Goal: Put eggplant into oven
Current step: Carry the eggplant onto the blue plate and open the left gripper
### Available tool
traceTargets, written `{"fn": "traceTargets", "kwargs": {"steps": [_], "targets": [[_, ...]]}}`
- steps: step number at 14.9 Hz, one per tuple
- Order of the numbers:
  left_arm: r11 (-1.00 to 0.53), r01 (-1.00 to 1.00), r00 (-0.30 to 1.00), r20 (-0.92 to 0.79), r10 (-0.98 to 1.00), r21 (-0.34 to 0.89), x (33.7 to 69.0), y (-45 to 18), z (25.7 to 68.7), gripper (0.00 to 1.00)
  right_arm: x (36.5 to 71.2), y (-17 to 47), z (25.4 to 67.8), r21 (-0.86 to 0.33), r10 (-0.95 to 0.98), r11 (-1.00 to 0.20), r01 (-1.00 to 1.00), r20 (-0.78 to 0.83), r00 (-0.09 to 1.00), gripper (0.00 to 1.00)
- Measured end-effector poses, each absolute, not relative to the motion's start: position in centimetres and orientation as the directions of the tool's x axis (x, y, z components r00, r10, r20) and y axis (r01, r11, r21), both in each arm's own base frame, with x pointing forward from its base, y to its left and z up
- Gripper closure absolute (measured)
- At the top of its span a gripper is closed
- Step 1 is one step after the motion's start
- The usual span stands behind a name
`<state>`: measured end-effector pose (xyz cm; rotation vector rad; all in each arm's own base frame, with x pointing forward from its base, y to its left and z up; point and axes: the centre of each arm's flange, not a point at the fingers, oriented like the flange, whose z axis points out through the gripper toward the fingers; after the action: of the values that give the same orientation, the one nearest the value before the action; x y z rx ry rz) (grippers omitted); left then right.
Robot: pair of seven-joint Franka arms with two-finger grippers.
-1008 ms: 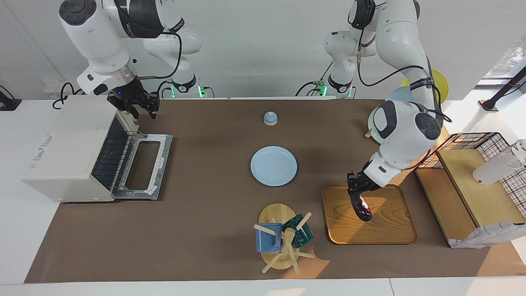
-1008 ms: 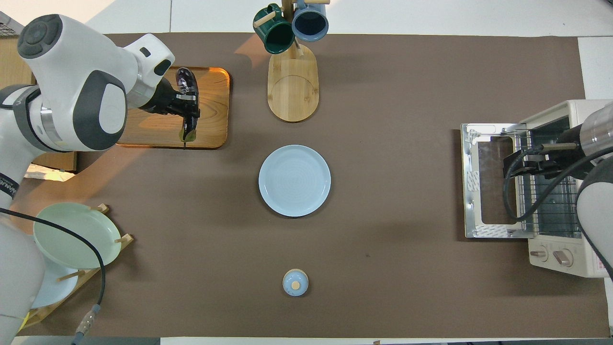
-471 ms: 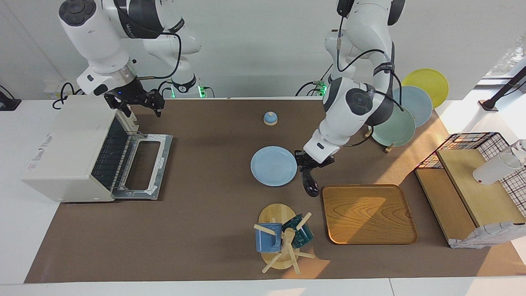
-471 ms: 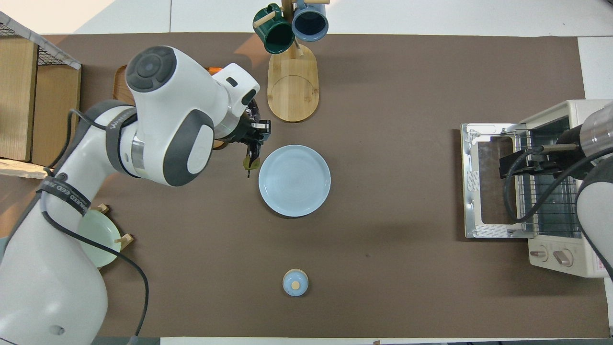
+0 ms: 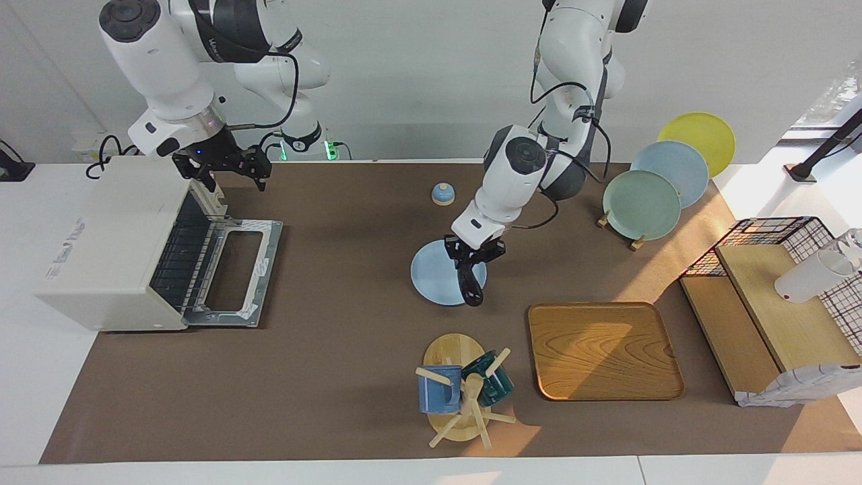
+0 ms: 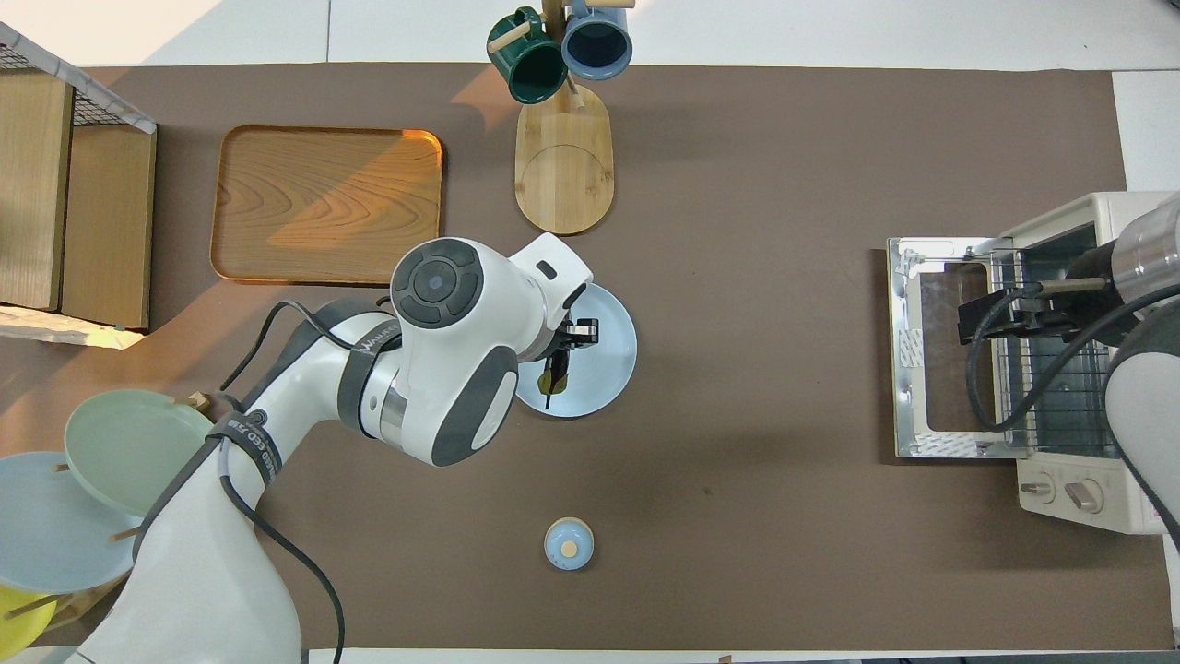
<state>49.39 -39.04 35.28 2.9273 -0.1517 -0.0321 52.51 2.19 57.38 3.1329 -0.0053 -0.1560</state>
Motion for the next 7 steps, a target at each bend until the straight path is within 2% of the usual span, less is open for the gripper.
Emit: {"fn": "traceTargets", "kwargs": {"steps": [3, 7], "targets": [[-0.973, -0.102, 0.994, -0.007, -0.106, 0.206, 48.0, -40.1, 33.6, 0.73, 52.5, 2.5, 57.4, 0.005, 0.002, -1.000, 0.003, -0.099, 0.995, 0.00], [-0.975, -0.096, 0.995, -0.006, -0.099, 0.202, 48.1, -39.6, 32.8, 0.73, 52.5, 2.6, 57.4, 0.006, 0.003, -1.000, 0.004, -0.099, 0.995, 0.00]]}}
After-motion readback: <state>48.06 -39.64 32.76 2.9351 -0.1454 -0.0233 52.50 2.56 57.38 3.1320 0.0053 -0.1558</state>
